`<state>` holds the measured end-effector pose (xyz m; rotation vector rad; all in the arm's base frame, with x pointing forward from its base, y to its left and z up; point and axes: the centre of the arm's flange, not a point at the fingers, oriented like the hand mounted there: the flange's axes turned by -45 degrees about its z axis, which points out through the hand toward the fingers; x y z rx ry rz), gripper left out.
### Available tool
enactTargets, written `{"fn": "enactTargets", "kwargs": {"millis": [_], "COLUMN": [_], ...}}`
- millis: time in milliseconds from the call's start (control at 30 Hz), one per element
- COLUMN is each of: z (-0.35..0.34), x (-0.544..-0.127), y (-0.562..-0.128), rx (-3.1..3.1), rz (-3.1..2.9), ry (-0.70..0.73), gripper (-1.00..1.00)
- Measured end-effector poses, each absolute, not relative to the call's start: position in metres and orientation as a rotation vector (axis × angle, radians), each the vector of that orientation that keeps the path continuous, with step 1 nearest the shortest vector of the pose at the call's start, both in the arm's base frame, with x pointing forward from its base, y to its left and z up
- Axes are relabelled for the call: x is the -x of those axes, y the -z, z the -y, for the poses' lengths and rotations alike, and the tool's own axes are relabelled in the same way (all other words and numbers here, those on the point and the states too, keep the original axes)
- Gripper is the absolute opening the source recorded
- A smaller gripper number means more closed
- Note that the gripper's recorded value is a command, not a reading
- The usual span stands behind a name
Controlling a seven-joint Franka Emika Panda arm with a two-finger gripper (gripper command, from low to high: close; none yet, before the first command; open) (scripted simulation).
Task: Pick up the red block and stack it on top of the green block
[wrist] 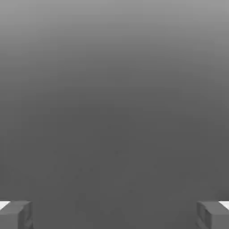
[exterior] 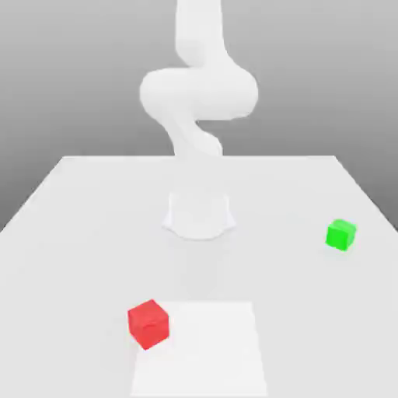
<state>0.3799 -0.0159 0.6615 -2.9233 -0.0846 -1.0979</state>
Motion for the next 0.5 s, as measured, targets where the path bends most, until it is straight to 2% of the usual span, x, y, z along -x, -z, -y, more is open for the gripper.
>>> {"fn": "enactTargets", "kwargs": {"millis": [100,233,367,500], "z": [0.032,0.045,0.055,0.065], "x": [-0.417,-0.444,-0.447,-0.43], "y": [-0.588,-0.488,-0.392,-0.304], "rx": [2.96,2.99,3.002,2.999], "rz": [0.231,0.42,0.605,0.789], "ry": [0.928,0.711,0.5,0.288], "gripper": [0.0,0.0,0.0,0.0]}}
